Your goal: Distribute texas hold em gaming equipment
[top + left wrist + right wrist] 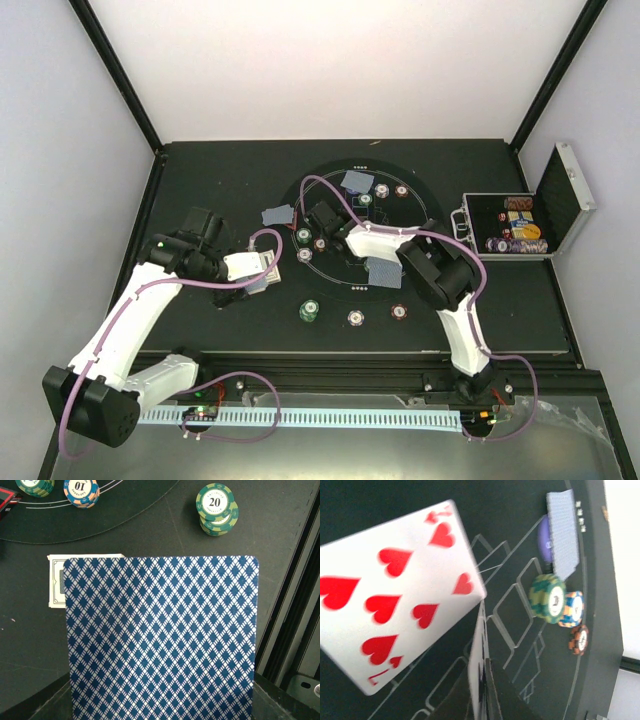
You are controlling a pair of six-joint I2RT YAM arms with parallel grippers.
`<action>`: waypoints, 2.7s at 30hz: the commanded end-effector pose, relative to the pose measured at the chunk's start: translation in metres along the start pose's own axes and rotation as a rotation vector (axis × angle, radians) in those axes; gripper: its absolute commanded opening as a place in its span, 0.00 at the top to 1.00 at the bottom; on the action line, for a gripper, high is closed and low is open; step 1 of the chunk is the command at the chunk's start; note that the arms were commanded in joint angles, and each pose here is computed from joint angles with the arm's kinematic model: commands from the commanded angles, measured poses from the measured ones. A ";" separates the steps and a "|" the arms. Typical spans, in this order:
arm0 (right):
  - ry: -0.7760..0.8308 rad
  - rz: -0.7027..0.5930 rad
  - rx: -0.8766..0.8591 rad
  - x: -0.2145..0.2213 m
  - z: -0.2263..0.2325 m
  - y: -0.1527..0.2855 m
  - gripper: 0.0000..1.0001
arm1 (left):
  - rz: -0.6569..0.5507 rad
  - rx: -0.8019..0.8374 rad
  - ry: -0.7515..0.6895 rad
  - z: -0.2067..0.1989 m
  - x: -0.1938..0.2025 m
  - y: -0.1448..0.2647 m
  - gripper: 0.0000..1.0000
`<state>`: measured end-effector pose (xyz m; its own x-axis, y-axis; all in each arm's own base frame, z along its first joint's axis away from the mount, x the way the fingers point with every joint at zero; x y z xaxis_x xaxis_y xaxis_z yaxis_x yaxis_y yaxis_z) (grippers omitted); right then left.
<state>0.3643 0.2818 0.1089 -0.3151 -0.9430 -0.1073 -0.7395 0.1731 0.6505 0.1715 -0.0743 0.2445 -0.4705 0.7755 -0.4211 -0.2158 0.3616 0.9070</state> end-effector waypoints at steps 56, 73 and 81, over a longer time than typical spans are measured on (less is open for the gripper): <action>-0.908 0.094 -0.769 0.073 -0.023 -0.040 0.95 | -0.016 -0.034 -0.030 0.000 -0.002 0.010 0.98; -0.925 0.143 -0.752 0.070 -0.034 -0.071 0.96 | -0.012 -0.035 -0.029 0.001 -0.001 0.007 0.98; -0.947 0.109 -0.791 0.058 -0.039 -0.077 0.96 | -0.007 -0.038 -0.031 0.002 -0.002 0.006 0.99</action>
<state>0.4277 0.2059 0.0999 -0.8792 -0.3035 -0.3673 -0.2736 -0.3095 0.9107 0.1684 -0.0720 0.2470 -0.4587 0.7835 -0.4192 -0.2314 0.3502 0.9076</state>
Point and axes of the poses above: each gripper's point midway between its finger pads, its own y axis back along the fingers, its own z axis along the line the jaws close on, x = y × z, the point moved 9 cm from there along y, back along the fingers, and after that the axes turned 12 degrees about y, right-handed, at the moved point
